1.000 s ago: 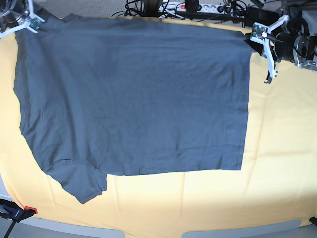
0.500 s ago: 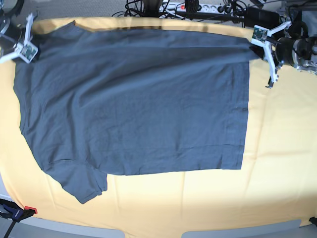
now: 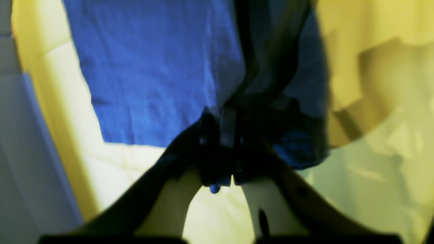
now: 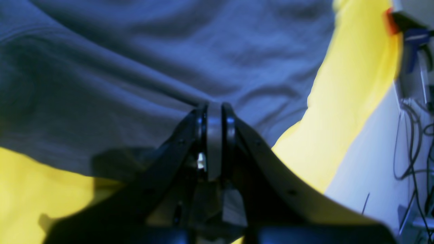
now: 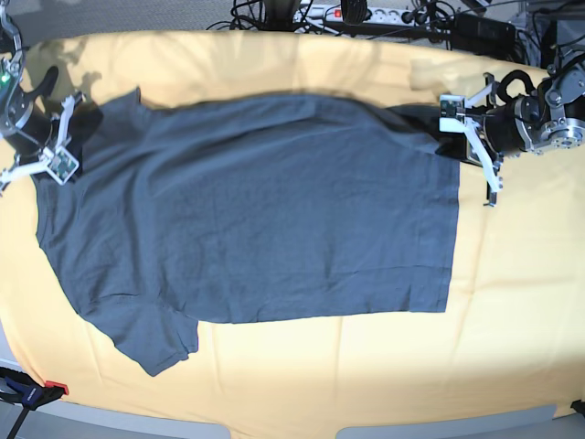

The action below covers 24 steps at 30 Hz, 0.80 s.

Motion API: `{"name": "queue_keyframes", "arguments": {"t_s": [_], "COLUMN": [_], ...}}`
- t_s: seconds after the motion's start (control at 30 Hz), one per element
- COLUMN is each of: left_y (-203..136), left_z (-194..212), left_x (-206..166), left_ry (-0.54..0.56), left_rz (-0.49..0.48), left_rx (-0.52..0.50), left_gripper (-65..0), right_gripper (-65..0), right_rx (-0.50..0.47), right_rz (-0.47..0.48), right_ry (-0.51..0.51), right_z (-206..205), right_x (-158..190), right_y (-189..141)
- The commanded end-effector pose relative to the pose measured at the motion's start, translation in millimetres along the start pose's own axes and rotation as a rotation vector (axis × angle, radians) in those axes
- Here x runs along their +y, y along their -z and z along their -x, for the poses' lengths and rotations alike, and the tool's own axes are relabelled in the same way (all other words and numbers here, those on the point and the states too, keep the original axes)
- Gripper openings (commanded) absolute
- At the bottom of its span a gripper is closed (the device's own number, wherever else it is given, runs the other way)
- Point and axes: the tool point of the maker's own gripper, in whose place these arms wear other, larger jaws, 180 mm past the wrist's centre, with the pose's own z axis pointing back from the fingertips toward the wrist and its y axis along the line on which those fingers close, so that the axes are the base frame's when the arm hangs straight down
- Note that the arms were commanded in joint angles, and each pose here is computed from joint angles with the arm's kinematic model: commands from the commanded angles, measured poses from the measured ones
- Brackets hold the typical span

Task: Fold the T-shirt properly
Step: 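Fold the grasped shirt edge over onto the shirt body with both grippers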

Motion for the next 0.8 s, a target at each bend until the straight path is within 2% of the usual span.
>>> {"name": "queue_keyframes", "arguments": {"t_s": [0.0, 0.23, 0.4, 0.6, 0.77], "left_y": [-3.8, 2.6, 5.5, 18.9, 24.3], "left_z": [5.4, 9.1, 9.9, 11.9, 9.5], "left_x": [12.8, 37.3, 65.7, 70.2, 75.8], "left_ry": [0.009, -0.015, -0.019, -0.056, -0.070], "left_rz": [-0.048, -0.154, -0.229, -0.205, -0.234], "left_rx": [0.015, -0.008, -0.032, -0.072, -0.088], "left_gripper": [-65.0, -65.0, -65.0, -65.0, -65.0], "right_gripper": [-65.0, -65.0, -65.0, -65.0, -65.0], "right_rx": [-0.027, -0.025, -0.031, -0.041, -0.057], "right_rz": [0.035, 0.094, 0.073, 0.051, 0.091], "right_ry": [-0.020, 0.033, 0.080, 0.101, 0.107], "right_z": [-9.2, 0.0, 5.4, 5.4, 2.4], "right_x": [-14.7, -46.2, -55.6, -52.8, -60.8], "right_y": [-1.2, 10.5, 18.0, 19.3, 18.7]}}
